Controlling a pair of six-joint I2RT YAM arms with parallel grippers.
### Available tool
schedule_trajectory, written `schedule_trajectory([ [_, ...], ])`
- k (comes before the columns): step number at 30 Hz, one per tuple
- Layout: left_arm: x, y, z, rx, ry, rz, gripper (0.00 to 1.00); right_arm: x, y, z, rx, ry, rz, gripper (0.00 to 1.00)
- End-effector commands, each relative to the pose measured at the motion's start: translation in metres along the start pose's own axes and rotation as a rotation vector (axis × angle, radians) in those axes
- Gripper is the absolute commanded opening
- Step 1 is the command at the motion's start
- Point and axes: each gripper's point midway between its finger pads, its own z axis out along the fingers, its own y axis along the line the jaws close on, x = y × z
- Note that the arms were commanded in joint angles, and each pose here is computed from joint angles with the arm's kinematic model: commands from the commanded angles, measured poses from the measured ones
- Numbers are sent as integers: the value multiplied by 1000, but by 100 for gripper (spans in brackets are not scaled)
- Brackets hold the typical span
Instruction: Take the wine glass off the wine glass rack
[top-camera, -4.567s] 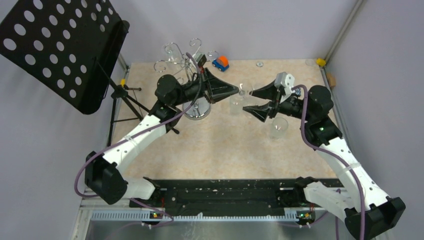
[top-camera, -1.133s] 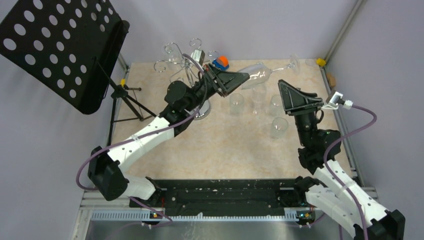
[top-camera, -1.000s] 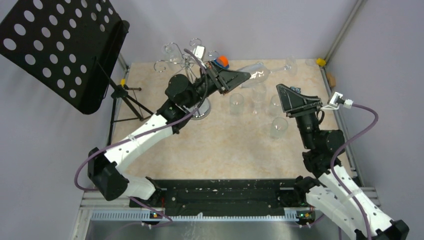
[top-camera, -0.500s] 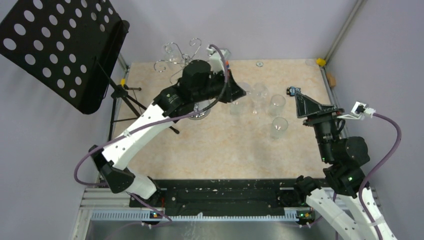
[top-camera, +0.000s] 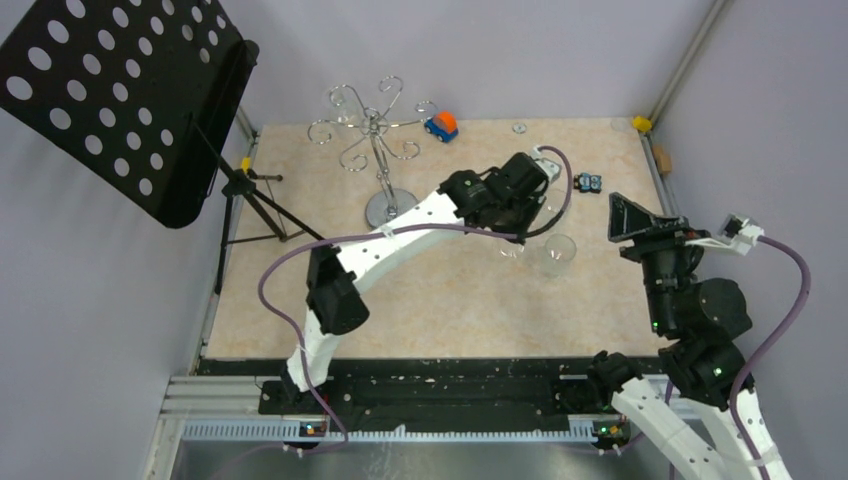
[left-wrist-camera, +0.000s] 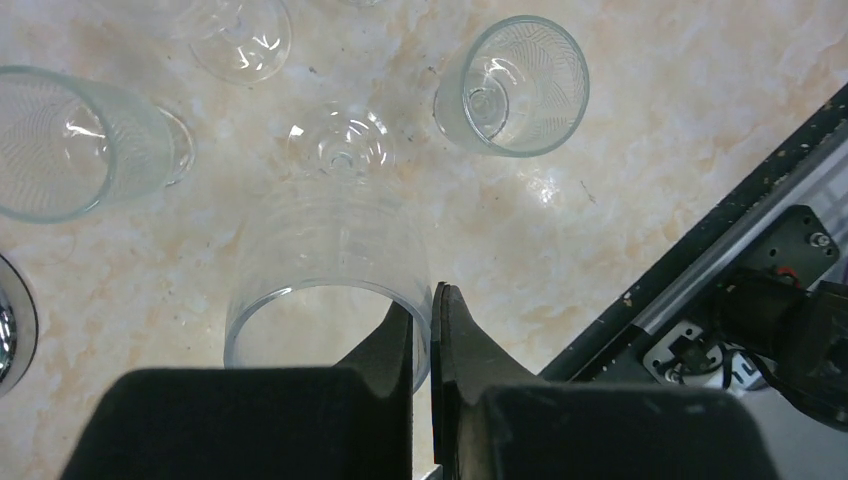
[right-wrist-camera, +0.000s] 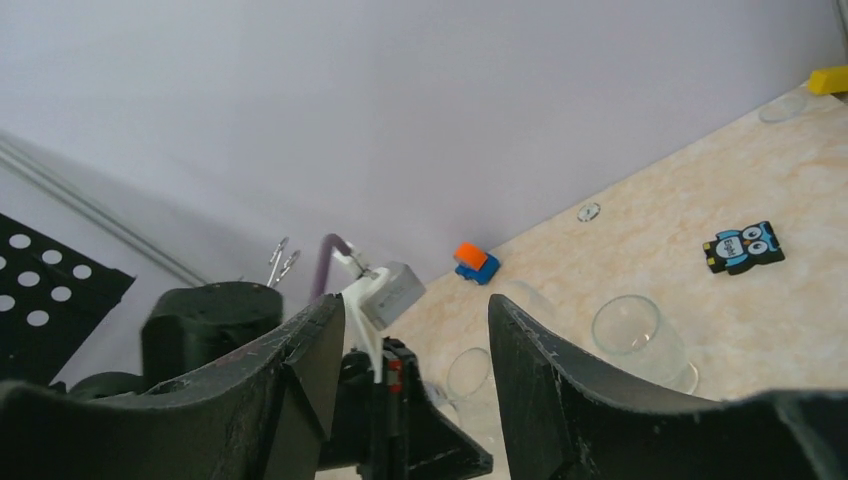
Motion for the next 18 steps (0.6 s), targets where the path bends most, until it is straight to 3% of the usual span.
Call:
schedule_trajectory([
  [1, -19, -7, -8, -27, -43, 66, 0, -34, 2, -13, 18, -73, -11, 56],
  [18, 1, -17, 32, 0, 17, 93, 0, -41, -1, -21, 22, -88, -4, 55],
])
